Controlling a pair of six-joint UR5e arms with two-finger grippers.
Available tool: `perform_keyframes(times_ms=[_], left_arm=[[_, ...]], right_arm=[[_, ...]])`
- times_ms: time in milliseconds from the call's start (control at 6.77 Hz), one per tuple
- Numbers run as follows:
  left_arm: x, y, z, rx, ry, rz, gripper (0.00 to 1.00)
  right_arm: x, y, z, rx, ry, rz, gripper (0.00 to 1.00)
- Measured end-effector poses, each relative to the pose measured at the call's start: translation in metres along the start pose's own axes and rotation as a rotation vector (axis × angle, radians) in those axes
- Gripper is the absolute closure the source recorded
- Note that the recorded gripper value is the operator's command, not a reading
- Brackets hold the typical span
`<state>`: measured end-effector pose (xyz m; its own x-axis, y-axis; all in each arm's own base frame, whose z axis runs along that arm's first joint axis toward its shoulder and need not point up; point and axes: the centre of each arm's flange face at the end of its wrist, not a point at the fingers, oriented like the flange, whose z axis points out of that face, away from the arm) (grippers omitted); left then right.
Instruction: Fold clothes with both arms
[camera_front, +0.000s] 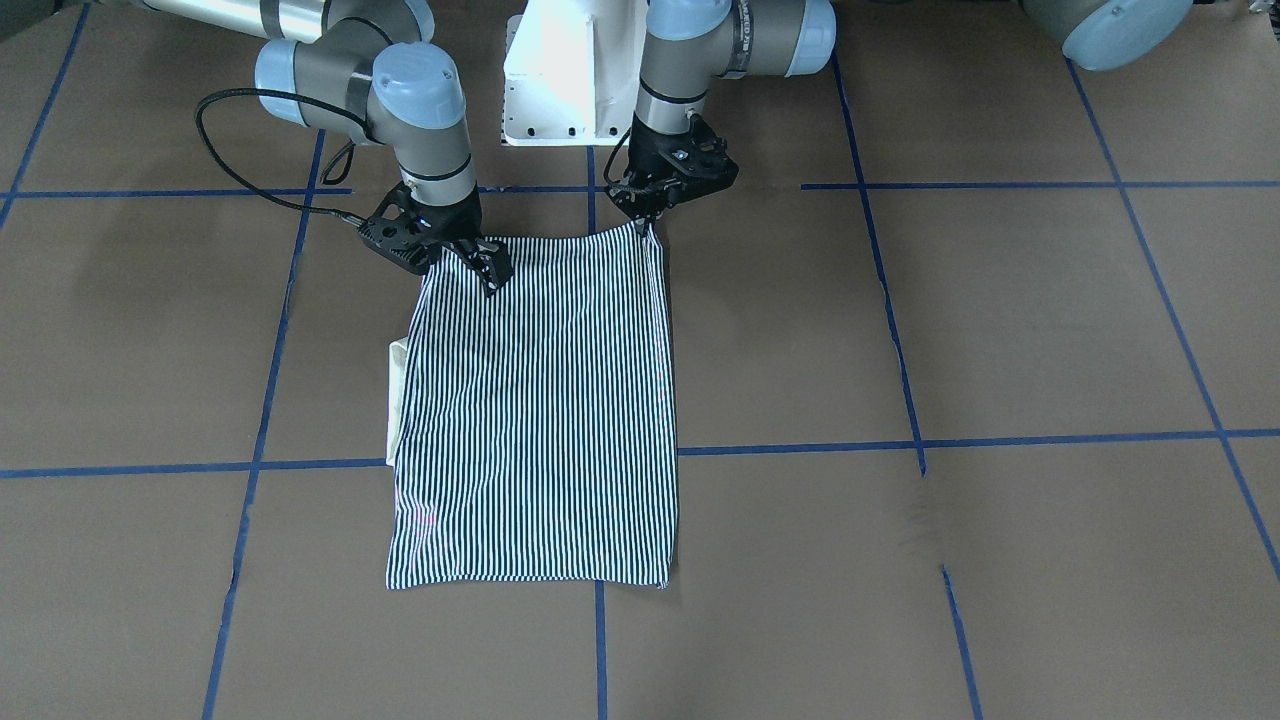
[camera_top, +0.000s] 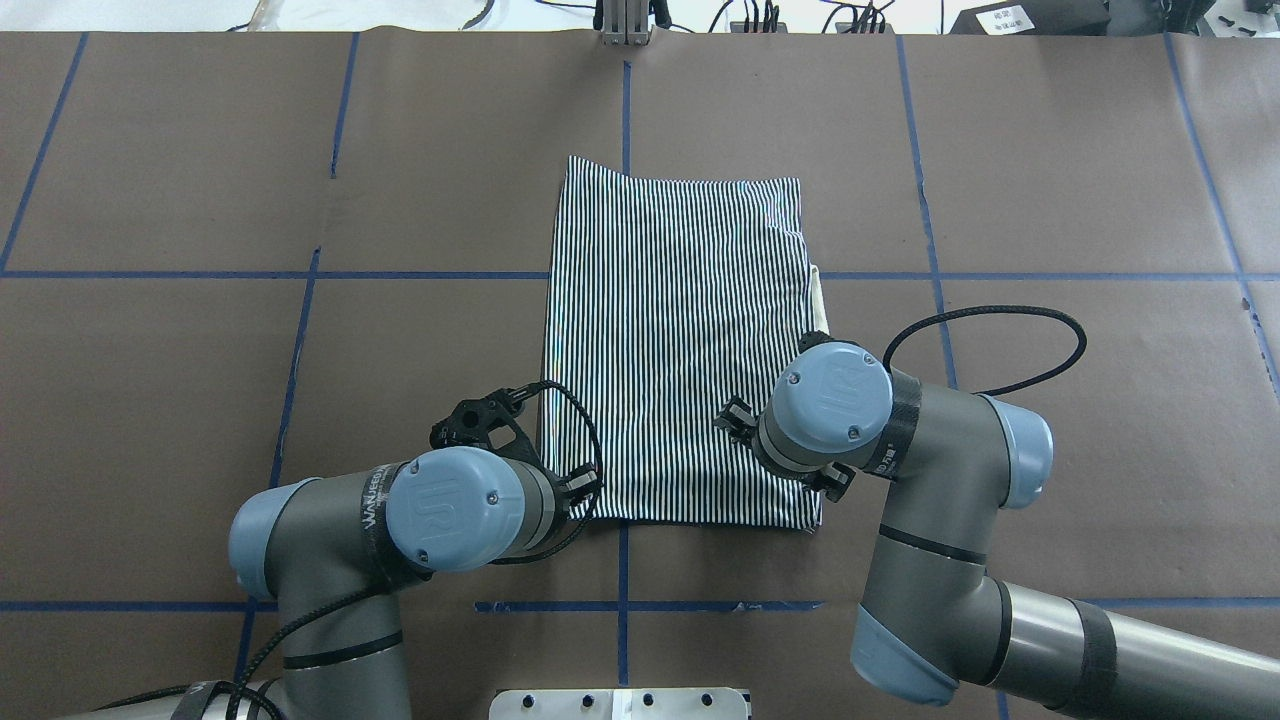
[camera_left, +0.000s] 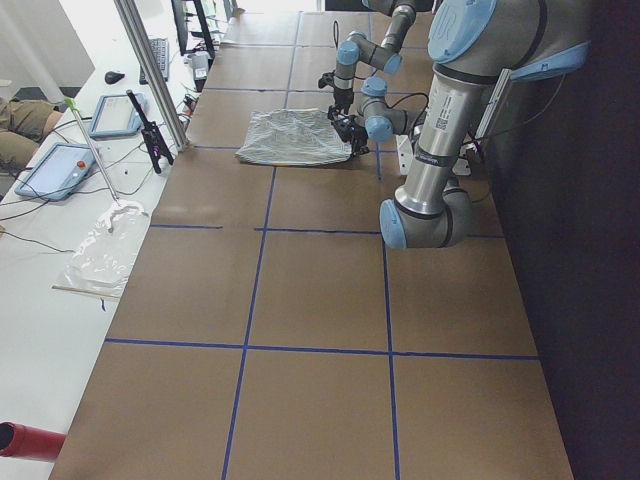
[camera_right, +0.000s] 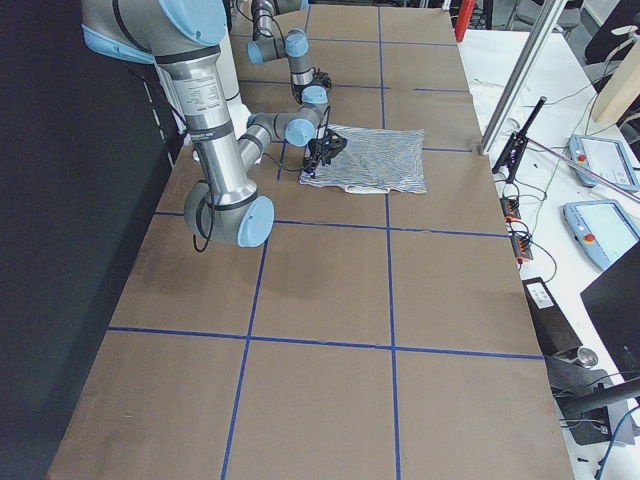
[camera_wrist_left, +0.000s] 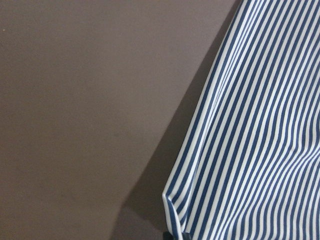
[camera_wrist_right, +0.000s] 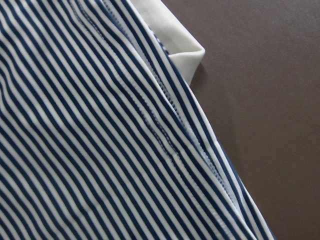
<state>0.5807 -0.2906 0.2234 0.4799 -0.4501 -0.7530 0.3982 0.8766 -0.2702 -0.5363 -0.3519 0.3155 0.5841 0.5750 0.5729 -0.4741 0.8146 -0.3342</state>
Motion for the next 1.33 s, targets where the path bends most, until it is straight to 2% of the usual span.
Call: perform_keyframes(times_ms=[443,591,739,886,1034,1182,1330], left_arm=[[0.0002,0.0,0.0001,0.0,0.0,0.0,1.0],[0.0005,0.0002,-0.0001,0.0,0.001,0.0,1.0],[0.0006,0.0002,-0.0002,0.0,0.001,0.0,1.0],[0.0006,0.0005,-0.0002,0.0,0.001,0.001,1.0],[0.0006,0.0006,-0.0001,0.0,0.001,0.003,1.0],[0.0007,0.0005,-0.0002,0.0,0.001,0.003,1.0],[0.0007,0.0004,-0.0002,0.0,0.001,0.003,1.0]], right_arm=[[0.0089,0.0033,0.0101,0.008,0.018,-0.008,0.0],[0.0095,0.004,0.011,0.009,0.019,-0.009,0.19],[0.0095,0.0045,0.0111,0.009,0.019,-0.009,0.61],[0.0092,0.0051,0.0105,0.008,0.018,-0.01,0.85],[0.0084,0.006,0.0094,0.006,0.015,-0.013,0.95],[0.0082,0.0068,0.0089,0.005,0.015,-0.017,1.0],[0.0083,0.0072,0.0094,0.004,0.016,-0.02,1.0]])
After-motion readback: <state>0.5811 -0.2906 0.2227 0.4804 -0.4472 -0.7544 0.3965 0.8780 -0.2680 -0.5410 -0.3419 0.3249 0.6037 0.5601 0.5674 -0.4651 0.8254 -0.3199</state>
